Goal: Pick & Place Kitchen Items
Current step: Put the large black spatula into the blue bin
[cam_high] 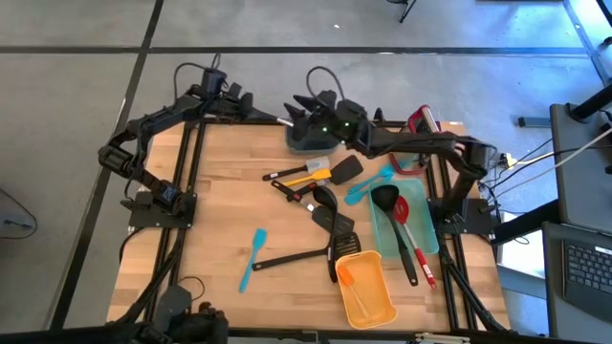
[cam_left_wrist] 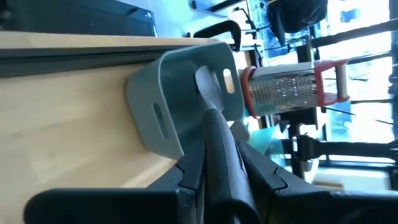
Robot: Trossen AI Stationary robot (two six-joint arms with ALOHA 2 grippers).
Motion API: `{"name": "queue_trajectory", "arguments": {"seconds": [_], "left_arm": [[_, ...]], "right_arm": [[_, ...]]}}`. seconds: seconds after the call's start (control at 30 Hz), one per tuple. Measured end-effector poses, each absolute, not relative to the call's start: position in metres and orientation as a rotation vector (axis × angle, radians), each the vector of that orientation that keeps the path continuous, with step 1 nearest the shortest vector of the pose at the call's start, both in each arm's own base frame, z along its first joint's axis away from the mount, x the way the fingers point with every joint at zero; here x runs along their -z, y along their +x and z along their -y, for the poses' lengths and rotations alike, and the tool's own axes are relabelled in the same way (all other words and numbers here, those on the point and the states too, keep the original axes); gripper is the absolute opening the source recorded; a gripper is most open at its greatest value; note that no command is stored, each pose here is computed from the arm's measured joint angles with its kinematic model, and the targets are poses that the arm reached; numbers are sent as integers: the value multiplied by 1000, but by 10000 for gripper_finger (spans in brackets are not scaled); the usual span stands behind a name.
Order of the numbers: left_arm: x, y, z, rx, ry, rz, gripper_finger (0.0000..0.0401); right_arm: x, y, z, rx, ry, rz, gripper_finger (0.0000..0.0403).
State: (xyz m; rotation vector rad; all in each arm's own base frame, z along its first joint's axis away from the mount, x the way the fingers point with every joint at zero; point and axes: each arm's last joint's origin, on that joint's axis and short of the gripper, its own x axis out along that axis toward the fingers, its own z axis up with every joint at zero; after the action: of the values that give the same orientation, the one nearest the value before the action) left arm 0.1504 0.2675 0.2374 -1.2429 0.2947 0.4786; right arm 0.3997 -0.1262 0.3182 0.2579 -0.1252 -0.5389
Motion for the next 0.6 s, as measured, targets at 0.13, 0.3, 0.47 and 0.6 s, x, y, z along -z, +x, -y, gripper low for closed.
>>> {"name": "queue_trajectory", "arguments": {"seconds": [0.13,0.3,0.47,0.6], "left_arm": [[-236,152,-268,-518,-1207,-303,57],[-235,157,-266,-531,-1175,-314,57],[-237,167,-267,-526,-1141,-292,57],[-227,178,-265,-506,-1174,-323,57]], "right_arm": [[-339,390,113,506,274,169,216],[-348,385,100,478,276,150,216],[-340,387,95,478,322,76,216],[-336,387,92,475,344,38,216]]}}
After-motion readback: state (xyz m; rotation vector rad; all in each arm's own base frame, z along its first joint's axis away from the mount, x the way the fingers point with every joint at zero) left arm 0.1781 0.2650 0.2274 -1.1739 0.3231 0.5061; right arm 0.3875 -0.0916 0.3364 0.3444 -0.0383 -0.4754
